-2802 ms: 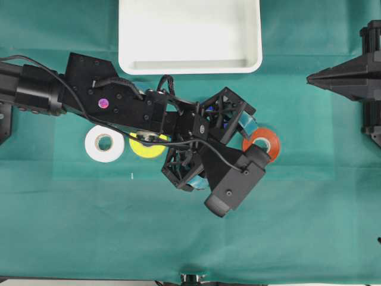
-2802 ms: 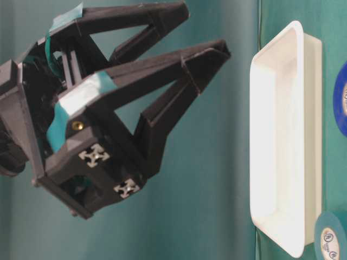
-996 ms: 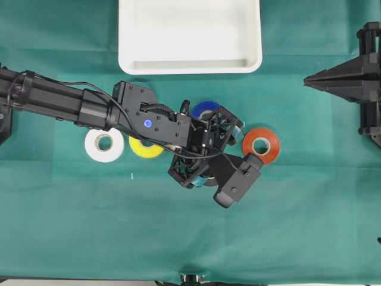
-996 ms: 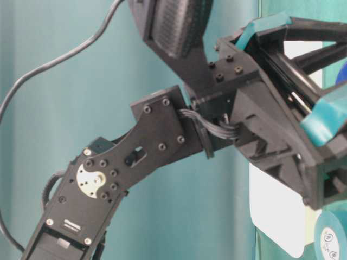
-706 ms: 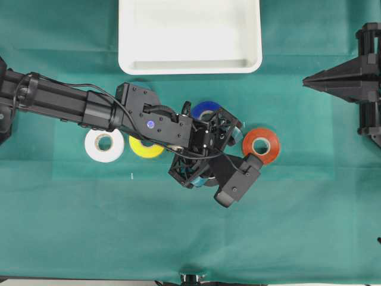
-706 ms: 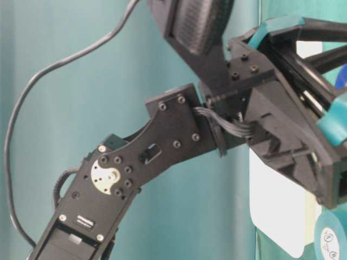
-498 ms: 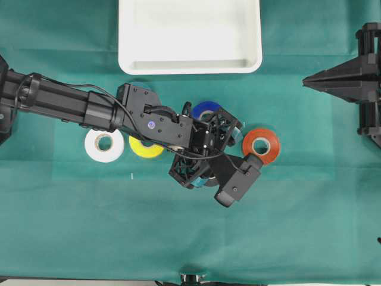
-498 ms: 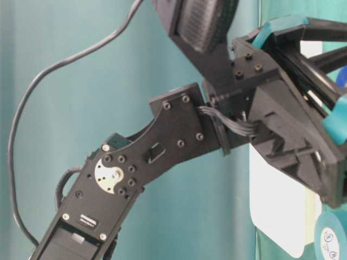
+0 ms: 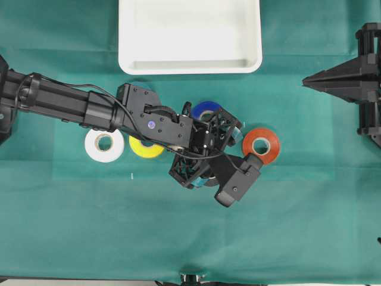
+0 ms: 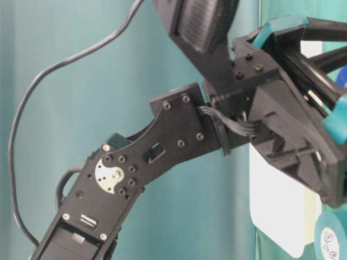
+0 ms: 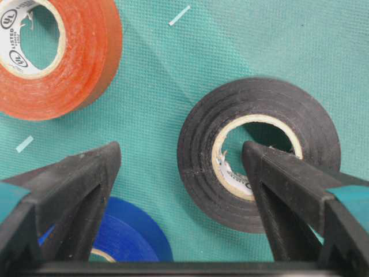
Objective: Pick up the tape from a random location and place it into the white case.
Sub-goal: 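Close the left gripper on the black tape roll's rim, then lift the black tape roll off the table with the left gripper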
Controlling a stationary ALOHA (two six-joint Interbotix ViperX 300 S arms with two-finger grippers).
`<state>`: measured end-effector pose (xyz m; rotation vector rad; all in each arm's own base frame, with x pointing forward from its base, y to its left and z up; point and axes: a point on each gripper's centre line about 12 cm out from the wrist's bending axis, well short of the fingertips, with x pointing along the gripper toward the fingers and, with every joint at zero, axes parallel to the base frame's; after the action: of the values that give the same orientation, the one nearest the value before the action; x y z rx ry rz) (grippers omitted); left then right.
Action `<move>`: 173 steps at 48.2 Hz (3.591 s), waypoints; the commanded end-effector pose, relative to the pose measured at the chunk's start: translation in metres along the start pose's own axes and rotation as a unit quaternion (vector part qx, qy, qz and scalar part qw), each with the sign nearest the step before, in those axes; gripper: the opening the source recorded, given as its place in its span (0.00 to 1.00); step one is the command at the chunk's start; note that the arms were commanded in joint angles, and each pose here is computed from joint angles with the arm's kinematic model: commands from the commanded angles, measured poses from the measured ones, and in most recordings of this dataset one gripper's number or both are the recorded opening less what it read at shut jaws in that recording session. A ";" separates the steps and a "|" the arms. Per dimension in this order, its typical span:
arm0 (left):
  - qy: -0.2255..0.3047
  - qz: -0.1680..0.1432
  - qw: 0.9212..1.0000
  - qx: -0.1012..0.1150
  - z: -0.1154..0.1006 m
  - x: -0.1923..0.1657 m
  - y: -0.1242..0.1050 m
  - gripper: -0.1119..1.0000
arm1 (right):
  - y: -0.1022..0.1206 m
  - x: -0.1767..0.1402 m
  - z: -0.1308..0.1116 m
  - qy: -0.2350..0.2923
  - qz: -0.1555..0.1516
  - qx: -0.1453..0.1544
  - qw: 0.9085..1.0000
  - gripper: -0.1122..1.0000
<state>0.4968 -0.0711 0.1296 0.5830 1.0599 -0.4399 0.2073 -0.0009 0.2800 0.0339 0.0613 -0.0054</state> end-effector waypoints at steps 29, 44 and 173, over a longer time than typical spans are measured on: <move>-0.010 0.005 1.000 0.003 0.006 -0.016 0.000 0.27 | 0.000 0.002 0.007 -0.007 0.000 -0.001 1.000 0.10; -0.015 0.006 1.000 0.001 0.008 -0.020 0.000 0.27 | 0.000 0.002 0.008 -0.008 0.000 -0.001 1.000 0.10; -0.102 0.025 0.994 -0.040 0.085 -0.244 0.001 0.27 | 0.000 0.002 0.010 -0.008 0.000 0.001 1.000 0.10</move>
<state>0.4607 -0.1115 0.3524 0.4830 0.9314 -0.4120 0.2072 -0.0009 0.2785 0.0339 0.0736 -0.0056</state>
